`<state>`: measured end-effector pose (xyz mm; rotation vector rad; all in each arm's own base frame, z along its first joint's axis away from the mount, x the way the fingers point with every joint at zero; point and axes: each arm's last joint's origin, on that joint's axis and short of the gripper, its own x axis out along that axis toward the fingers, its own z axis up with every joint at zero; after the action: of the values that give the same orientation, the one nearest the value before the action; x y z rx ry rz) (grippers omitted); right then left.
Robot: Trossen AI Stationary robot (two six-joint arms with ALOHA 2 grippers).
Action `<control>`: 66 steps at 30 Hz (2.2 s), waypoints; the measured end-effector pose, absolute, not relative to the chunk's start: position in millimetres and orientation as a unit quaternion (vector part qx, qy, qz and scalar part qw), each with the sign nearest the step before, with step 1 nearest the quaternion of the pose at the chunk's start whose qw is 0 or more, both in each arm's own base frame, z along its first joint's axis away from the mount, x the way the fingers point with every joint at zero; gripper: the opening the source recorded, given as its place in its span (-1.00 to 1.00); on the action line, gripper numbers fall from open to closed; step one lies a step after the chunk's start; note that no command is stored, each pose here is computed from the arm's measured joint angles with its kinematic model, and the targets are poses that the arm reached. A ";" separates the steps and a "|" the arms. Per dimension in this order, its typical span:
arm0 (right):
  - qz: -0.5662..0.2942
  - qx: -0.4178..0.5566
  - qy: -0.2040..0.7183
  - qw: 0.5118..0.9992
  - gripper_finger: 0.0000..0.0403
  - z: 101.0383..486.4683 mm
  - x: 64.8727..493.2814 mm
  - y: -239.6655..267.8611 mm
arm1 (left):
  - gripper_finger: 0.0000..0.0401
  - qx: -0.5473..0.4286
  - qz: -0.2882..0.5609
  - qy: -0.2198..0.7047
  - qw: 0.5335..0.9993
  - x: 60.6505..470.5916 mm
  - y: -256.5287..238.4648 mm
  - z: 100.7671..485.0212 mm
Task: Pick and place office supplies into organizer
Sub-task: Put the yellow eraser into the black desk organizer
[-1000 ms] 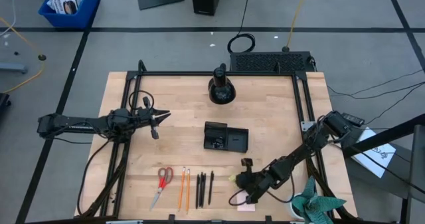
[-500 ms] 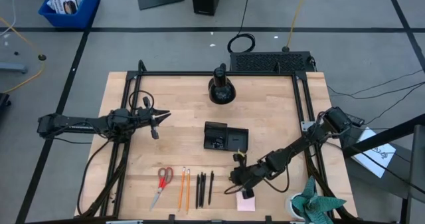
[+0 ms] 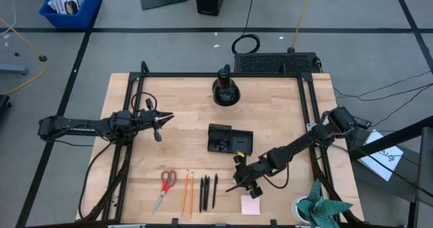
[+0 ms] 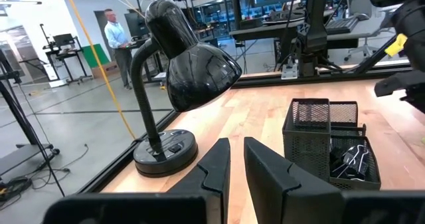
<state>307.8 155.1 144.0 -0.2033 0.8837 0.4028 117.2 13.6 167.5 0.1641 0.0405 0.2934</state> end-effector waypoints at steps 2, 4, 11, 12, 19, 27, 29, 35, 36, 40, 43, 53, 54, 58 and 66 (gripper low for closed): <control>0.205 -0.107 0.426 0.875 0.00 143.1 308.9 151.6 | -0.74 0.082 0.146 0.020 0.986 117.2 13.6 167.6; 0.211 -0.120 0.431 0.869 0.02 141.8 309.3 148.1 | -0.74 0.082 0.146 0.020 0.986 117.2 13.6 167.5; 0.231 -0.136 0.443 0.856 -0.07 139.5 312.2 134.7 | -0.74 0.082 0.146 0.024 0.986 117.2 13.6 166.8; 0.233 -0.140 0.441 0.855 -0.09 139.5 313.0 132.9 | -0.74 0.082 0.145 0.026 0.986 117.2 13.6 166.3; 0.271 -0.119 0.453 0.841 -0.19 129.2 317.0 126.6 | -0.74 0.088 0.146 0.028 0.985 117.2 13.6 166.3; 0.264 -0.094 0.476 0.833 -0.23 112.5 319.7 128.6 | -0.74 0.090 0.149 0.031 0.984 117.1 13.8 165.7; 0.254 -0.078 0.484 0.834 -0.27 110.3 319.8 128.6 | -0.74 0.089 0.149 0.031 0.984 117.1 13.8 165.7; 0.212 -0.032 0.497 0.841 -0.62 109.5 319.9 129.7 | -0.74 0.088 0.149 0.031 0.984 117.1 13.8 165.7; 0.204 -0.032 0.497 0.843 -0.70 109.5 319.6 130.4 | -0.74 0.088 0.149 0.031 0.984 117.1 13.8 165.7; 0.197 -0.040 0.497 0.844 -0.94 109.6 317.7 134.2 | -0.74 0.088 0.149 0.031 0.984 117.1 13.8 165.6; 0.187 -0.045 0.479 0.857 -0.97 112.5 319.0 137.1 | -0.74 0.088 0.149 0.031 0.984 117.1 13.8 165.8; 0.188 -0.051 0.457 0.868 -0.95 125.9 317.5 139.2 | -0.74 0.088 0.149 0.030 0.984 117.1 13.8 165.9; 0.189 -0.051 0.456 0.868 -0.92 126.0 317.6 139.3 | -0.74 0.088 0.149 0.030 0.984 117.1 13.8 165.9; 0.201 -0.046 0.456 0.866 -0.71 126.4 317.5 139.7 | -0.74 0.088 0.149 0.030 0.984 117.1 13.8 165.8; 0.196 -0.038 0.458 0.866 -0.25 126.4 317.6 139.2 | -0.74 0.088 0.149 0.030 0.984 117.1 13.8 165.7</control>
<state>317.6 139.2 126.4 -0.0804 0.9595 0.4108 117.1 13.8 165.7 0.1768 0.0613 0.3002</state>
